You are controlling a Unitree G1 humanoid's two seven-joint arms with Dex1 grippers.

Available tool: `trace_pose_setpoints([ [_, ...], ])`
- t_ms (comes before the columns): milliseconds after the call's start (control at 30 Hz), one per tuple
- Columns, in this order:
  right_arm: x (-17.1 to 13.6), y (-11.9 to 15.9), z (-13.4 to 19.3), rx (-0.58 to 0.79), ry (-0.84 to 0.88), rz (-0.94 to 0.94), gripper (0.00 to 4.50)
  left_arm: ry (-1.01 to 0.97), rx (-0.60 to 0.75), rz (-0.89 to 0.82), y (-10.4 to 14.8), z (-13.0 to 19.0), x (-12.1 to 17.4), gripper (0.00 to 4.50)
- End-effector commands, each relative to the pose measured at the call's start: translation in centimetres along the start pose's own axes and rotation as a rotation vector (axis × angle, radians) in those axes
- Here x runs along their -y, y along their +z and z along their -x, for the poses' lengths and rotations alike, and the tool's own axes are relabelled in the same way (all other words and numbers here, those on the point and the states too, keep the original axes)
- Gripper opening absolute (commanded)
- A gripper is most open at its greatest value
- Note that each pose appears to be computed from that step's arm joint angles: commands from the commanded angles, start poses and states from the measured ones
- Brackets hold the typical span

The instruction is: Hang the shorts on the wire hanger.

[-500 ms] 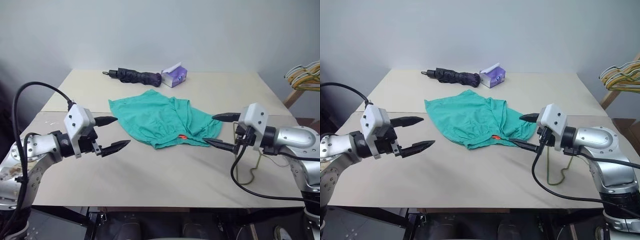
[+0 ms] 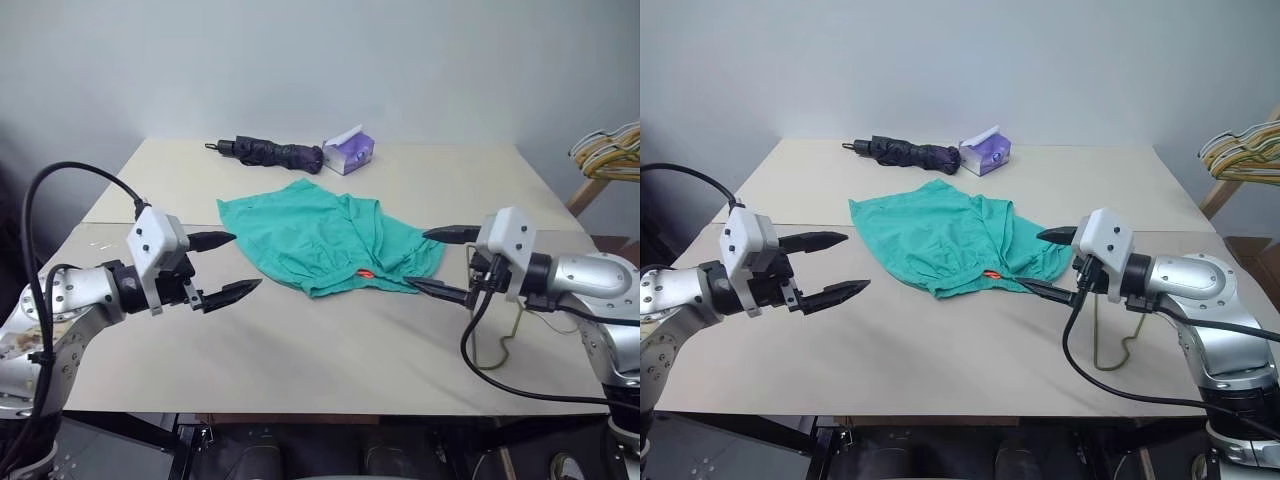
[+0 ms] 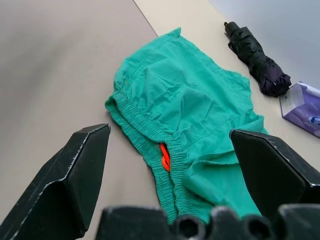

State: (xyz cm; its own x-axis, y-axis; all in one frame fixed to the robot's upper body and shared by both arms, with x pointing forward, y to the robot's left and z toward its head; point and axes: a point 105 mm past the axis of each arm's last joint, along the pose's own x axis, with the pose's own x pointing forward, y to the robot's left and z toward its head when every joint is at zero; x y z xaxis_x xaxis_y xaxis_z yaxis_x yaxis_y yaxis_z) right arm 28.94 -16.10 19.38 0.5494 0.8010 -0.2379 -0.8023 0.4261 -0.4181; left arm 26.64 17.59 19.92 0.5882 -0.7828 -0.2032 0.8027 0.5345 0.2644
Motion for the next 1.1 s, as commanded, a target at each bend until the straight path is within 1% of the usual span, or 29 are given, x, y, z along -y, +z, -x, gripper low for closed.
trace_pose_setpoints([
  [33, 0.3, 1.0, 0.1, 0.018, -0.02, 0.047, 4.46, 0.012, 0.02, -0.058, 1.2, 0.3, -0.5, 4.5],
  [133, 0.2, 0.8, -1.0, -0.046, 0.001, 0.116, 4.46, 0.016, 0.025, -0.069, 1.4, 0.2, -0.7, 4.5],
  [267, -1.0, 0.8, -3.0, -0.086, 0.048, 0.198, 4.46, 0.012, 0.022, -0.062, 1.3, 0.4, -0.6, 4.5],
  [367, -3.1, 0.7, -6.0, -0.114, 0.109, 0.252, 4.46, 0.014, 0.018, -0.058, 1.1, 0.4, -0.6, 4.5],
  [500, -4.6, -0.8, -10.0, -0.198, 0.122, 0.34, 4.46, 0.017, 0.018, -0.056, 1.0, 0.2, -0.6, 4.5],
  [567, -5.3, -1.1, -12.0, -0.216, 0.13, 0.343, 4.46, 0.018, 0.018, -0.057, 1.0, 0.3, -0.7, 4.5],
  [733, -6.7, -0.8, -17.2, -0.269, 0.109, 0.324, 4.46, 0.03, 0.018, -0.064, 1.1, 0.3, -1.1, 4.5],
  [833, -7.3, -0.9, -18.9, -0.337, 0.096, 0.318, 4.46, 0.032, 0.013, -0.066, 1.1, 0.4, -1.3, 4.5],
  [900, -7.4, -1.2, -20.1, -0.413, 0.058, 0.323, 4.46, 0.036, 0.007, -0.068, 1.0, 0.5, -1.5, 4.5],
  [1033, -6.7, -2.4, -20.9, -0.545, 0.009, 0.381, 4.46, 0.033, 0.004, -0.076, 1.1, 0.4, -1.6, 4.5],
  [1100, -6.1, -3.0, -20.8, -0.589, -0.015, 0.411, 4.08, 0.032, 0.005, -0.078, 1.1, 0.4, -1.6, 4.5],
])
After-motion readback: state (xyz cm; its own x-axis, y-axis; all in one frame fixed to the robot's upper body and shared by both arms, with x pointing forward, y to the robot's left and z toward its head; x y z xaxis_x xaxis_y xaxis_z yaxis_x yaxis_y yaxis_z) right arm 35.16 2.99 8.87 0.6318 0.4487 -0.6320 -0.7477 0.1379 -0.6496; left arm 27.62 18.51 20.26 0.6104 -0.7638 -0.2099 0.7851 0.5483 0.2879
